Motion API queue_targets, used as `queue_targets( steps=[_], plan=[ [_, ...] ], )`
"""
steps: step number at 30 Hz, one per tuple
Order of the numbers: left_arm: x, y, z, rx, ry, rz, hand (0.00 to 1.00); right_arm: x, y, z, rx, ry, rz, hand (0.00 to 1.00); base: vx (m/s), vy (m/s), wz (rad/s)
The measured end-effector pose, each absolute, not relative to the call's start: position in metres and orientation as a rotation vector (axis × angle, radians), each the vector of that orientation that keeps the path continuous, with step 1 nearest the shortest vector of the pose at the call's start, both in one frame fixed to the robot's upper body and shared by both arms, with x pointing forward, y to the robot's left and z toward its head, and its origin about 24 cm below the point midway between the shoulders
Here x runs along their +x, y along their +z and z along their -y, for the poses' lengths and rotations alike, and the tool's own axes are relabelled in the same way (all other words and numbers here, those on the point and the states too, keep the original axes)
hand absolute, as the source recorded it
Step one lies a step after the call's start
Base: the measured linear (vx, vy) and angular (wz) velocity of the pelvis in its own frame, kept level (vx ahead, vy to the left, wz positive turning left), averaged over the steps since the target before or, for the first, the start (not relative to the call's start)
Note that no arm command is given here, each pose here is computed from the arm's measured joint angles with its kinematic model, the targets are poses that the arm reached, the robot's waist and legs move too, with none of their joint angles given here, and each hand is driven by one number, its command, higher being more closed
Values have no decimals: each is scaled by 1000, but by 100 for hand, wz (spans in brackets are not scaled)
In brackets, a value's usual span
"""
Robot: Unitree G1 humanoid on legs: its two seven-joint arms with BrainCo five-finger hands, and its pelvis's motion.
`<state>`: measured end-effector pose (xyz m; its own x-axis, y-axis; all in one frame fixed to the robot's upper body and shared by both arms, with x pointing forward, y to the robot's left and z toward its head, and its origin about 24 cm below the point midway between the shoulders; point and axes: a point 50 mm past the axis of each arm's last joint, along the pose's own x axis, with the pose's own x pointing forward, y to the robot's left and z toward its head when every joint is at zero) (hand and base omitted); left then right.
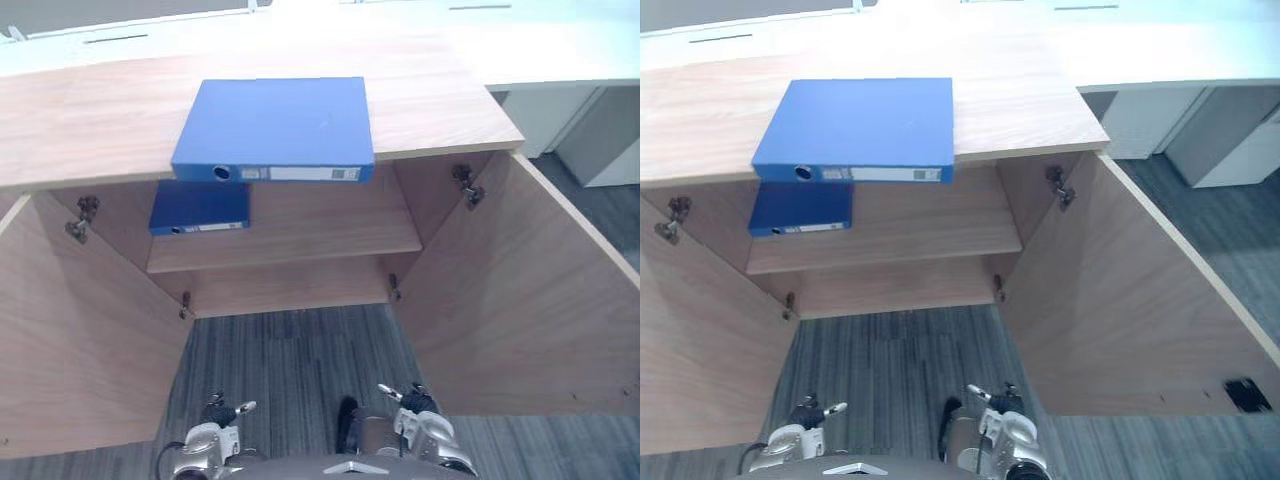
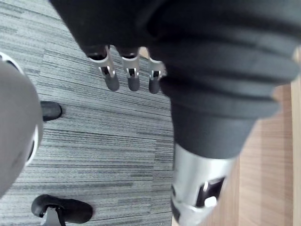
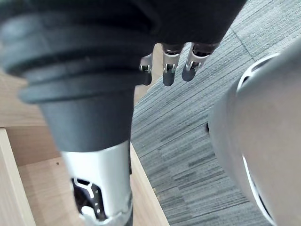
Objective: Walk over to the cabinet, pick up the folder, carry it to the office cabinet, place the folder inside the office cabinet, then close the office cabinet door
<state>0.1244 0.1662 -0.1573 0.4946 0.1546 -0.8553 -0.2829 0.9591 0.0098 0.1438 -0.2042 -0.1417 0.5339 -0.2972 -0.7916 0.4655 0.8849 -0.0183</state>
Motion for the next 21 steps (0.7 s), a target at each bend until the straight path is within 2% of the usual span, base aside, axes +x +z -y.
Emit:
queue_targets(
  steps=[5, 10, 15, 21],
  plan=[
    [137, -151, -164, -155, 272, -961, 0, 135, -147, 201, 196, -446, -941, 0, 195, -100, 13],
    [140, -151, -161, -162, 265, -959, 0, 134, -147, 201, 196, -446, -953, 0, 155, 143, -36],
    [139, -151, -168, -141, 272, -958, 0, 130, -151, 187, 227, -430, -977, 0, 118, 155, -3],
    [126, -155, -169, -125, 268, -994, 0, 130, -151, 184, 237, -427, -976, 0, 12, 34, -16]
  ],
)
